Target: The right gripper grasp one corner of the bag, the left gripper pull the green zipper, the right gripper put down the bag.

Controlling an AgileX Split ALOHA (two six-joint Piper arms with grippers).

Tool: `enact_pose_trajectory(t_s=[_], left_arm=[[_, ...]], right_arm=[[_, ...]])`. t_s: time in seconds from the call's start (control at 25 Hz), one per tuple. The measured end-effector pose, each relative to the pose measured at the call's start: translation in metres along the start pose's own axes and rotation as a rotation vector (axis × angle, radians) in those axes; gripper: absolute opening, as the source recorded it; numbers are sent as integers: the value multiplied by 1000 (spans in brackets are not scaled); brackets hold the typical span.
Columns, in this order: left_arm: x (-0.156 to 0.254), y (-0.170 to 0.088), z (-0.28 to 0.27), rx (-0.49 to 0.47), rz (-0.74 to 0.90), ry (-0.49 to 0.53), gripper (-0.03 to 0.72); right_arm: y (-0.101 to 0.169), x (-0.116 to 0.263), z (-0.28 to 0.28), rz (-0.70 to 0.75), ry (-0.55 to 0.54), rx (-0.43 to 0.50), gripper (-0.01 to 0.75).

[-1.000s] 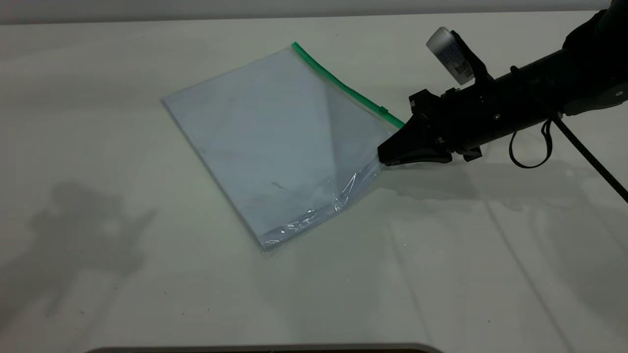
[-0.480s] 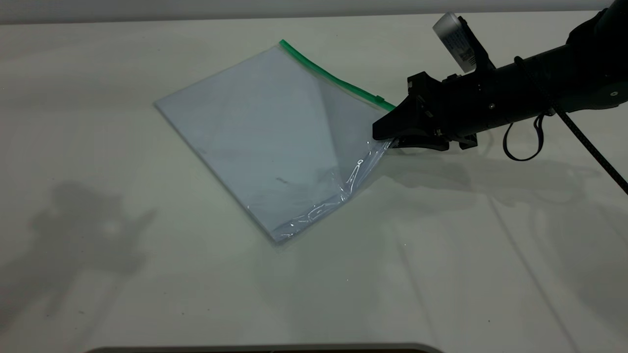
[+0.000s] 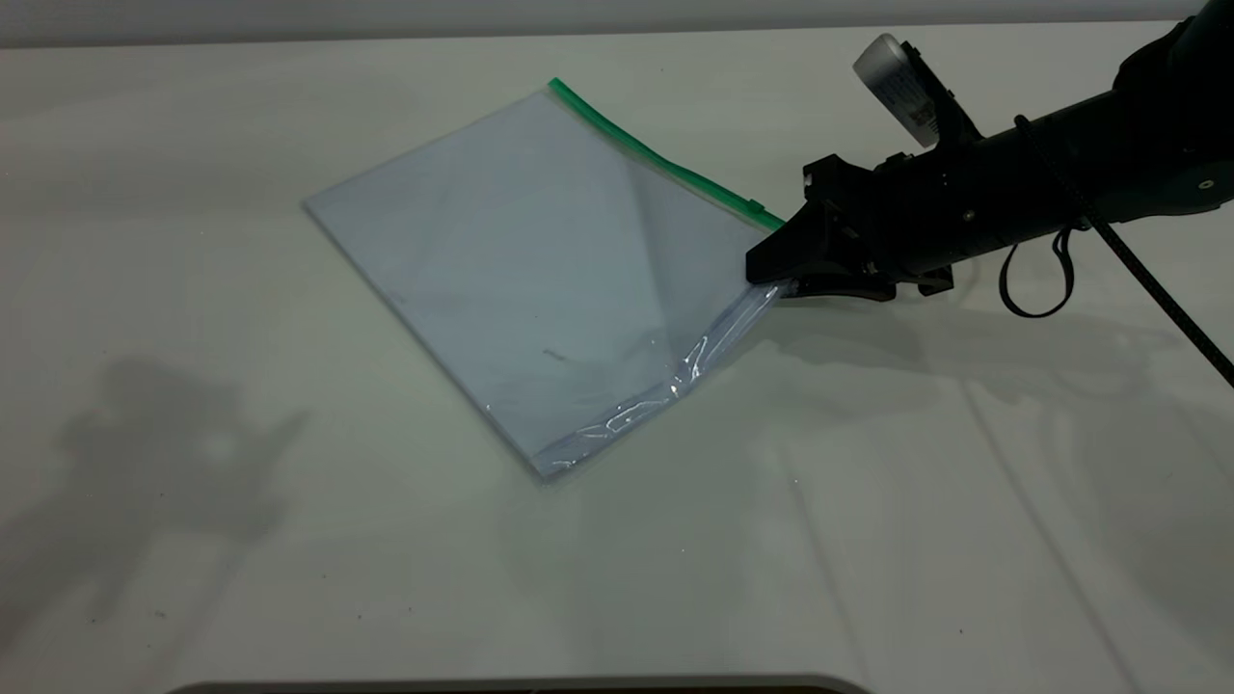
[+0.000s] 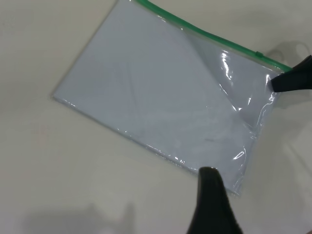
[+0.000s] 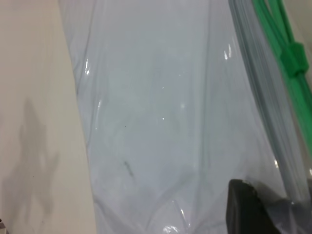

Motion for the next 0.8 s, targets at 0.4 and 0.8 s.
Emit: enact_pose_trajectory(t_s=[0.4, 0.8], left_arm=[[0, 0, 0, 0, 0, 0, 565], [1, 0, 0, 4, -1, 6, 565]], right_arm=[[-1, -1, 0, -2, -1, 13, 241], [0, -15, 1, -34, -34, 1, 209]])
Point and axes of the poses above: a point on each arm's last joint axis where the gripper is mounted, z pointing out along that axis toward the gripper, y along the wrist's bending axis when the last joint is at zero, x = y × z, the point moved 2 cm from there along z, pointing out along that axis toward the gripper, and after that the axes turned 13 degrees about -z, right-handed, at the moved point
